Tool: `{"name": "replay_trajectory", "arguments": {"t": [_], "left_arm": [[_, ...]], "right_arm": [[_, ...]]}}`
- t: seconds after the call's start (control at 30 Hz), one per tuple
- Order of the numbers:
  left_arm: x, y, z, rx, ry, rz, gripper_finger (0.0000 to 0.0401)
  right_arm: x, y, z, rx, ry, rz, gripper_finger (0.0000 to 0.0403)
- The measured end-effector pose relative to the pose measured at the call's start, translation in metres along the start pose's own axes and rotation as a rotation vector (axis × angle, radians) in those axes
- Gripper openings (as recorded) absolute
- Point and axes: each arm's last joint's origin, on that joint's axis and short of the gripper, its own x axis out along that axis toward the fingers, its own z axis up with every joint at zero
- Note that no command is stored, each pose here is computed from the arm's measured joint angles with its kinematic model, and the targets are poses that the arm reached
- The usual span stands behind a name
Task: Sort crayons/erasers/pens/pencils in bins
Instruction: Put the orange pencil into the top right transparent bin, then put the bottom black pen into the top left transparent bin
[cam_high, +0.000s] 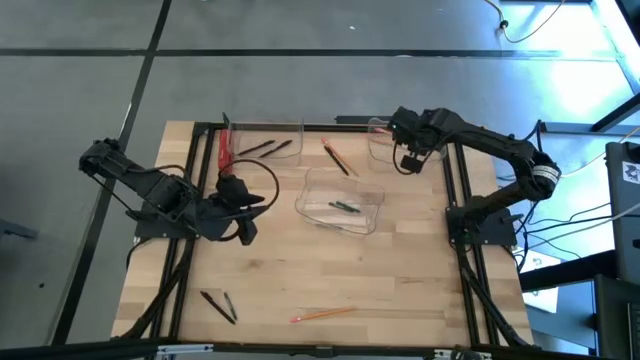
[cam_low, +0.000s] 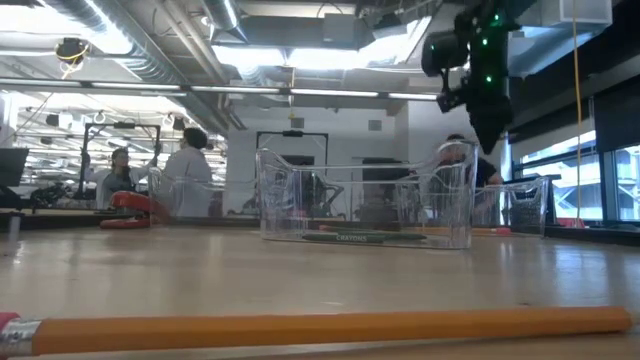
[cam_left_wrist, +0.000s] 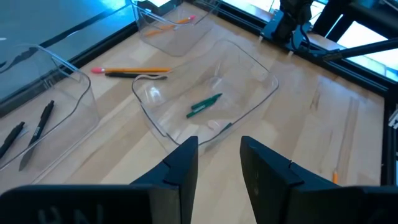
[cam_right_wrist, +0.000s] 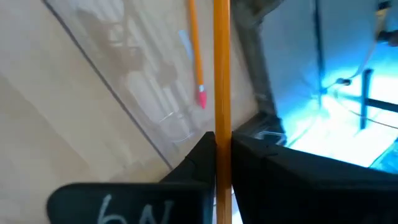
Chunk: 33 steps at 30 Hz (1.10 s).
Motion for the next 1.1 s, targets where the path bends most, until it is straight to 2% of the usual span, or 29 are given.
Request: {"name": "replay_trajectory", "arguments": {"t": [0.23, 0.5, 0.7, 1.1], "left_arm": [[0.0, 0.0, 0.0, -0.006, 0.0, 0.002, 0.0112], [0.0, 0.0, 0.0, -0.007, 0.0, 0.002, 0.0112], [0.0, 0.0, 0.0, -0.009, 0.0, 0.002, 0.0112], [0.0, 0.0, 0.0, -0.008, 0.0, 0.002, 0.0112]], "right_arm": [[0.031, 0.004, -0.003, -0.039, -0.031, 0.062, 0.0035], [0.059, 0.01, -0.003, -0.037, -0.113, 0.028, 0.0035], [0.07, 0.01, -0.006, -0.054, -0.128, 0.032, 0.0046], [0.07, 0.008, -0.004, -0.042, -0.147, 0.029, 0.0059]]}}
